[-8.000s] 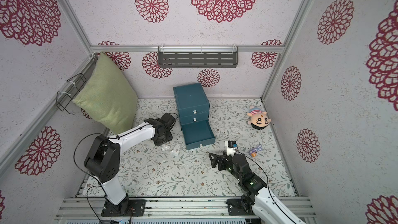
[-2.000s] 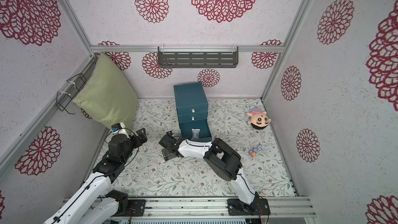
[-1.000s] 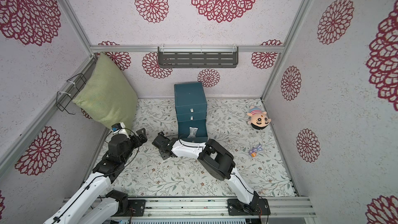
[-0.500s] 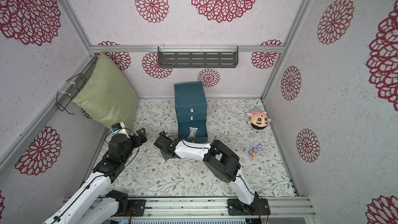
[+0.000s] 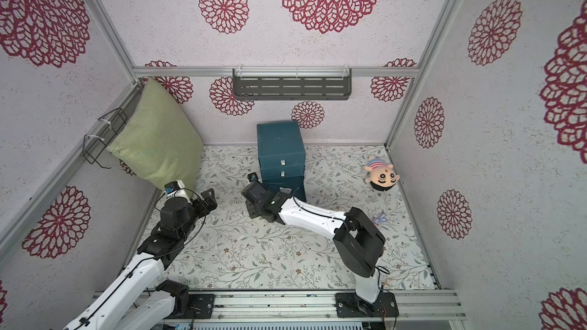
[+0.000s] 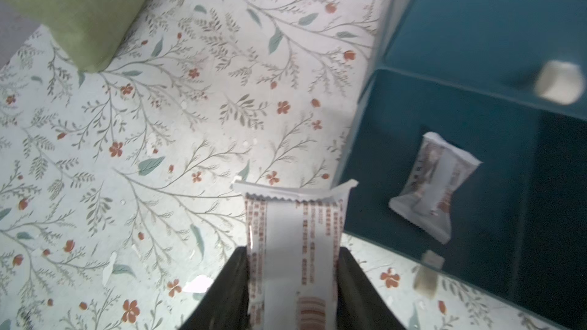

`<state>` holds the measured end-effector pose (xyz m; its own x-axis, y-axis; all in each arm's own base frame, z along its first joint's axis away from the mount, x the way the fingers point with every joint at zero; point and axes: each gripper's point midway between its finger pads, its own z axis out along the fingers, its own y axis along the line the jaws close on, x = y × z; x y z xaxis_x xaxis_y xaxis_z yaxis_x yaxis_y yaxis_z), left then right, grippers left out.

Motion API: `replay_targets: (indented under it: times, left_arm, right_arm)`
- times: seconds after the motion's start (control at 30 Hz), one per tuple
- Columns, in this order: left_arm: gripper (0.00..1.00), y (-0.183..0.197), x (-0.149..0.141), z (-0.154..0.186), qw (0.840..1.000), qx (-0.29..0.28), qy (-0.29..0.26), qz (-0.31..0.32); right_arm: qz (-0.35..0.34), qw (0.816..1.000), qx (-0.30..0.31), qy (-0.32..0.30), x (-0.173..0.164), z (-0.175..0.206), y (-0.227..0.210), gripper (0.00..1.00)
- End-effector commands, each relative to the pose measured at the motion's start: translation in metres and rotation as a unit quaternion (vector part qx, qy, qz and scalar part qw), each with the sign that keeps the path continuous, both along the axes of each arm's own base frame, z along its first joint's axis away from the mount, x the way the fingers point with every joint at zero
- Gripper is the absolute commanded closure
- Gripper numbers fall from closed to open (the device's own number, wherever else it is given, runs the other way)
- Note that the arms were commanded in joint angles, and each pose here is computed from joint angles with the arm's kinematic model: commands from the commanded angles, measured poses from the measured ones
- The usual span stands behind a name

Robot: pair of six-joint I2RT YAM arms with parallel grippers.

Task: Place the cookies into the drawer by color
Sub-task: Place the cookie in the drawer, then close the drawer in the storage box.

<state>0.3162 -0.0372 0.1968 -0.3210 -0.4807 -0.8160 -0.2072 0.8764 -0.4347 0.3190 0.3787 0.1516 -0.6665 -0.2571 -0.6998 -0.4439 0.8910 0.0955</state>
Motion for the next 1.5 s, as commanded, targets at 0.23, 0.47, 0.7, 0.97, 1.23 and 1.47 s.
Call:
replay_targets:
  times: [0.23,0.47,0.7,0.97,1.23,1.47]
  left_arm:
    - [0.03,0.004,0.002,0.005,1.000,0.002,-0.011,0.005]
    - [0.03,0.004,0.002,0.005,1.000,0.002,-0.011,0.005]
    - [0.03,0.004,0.003,0.003,1.000,0.002,-0.009,0.004]
    - [0.03,0.003,0.005,-0.001,1.000,0.004,-0.003,0.004]
    - [0.03,0.004,0.006,-0.003,1.000,0.008,-0.001,0.004]
    - [0.02,0.004,0.006,-0.007,1.000,0.009,0.006,0.007]
  right_arm:
    - [-0.082,0.996,0.015,-0.031,0.054,0.017,-0.077,0.56]
    - [-0.118,0.992,0.005,-0.036,0.082,0.004,-0.107,0.56]
    - [-0.138,0.990,-0.009,-0.040,0.102,-0.010,-0.120,0.55]
    - [-0.138,0.990,-0.001,-0.037,0.105,-0.011,-0.121,0.32]
    - [-0.122,0.991,0.050,-0.038,0.079,0.016,-0.125,0.28]
    - [-0.100,0.989,0.105,-0.031,0.042,0.028,-0.134,0.18]
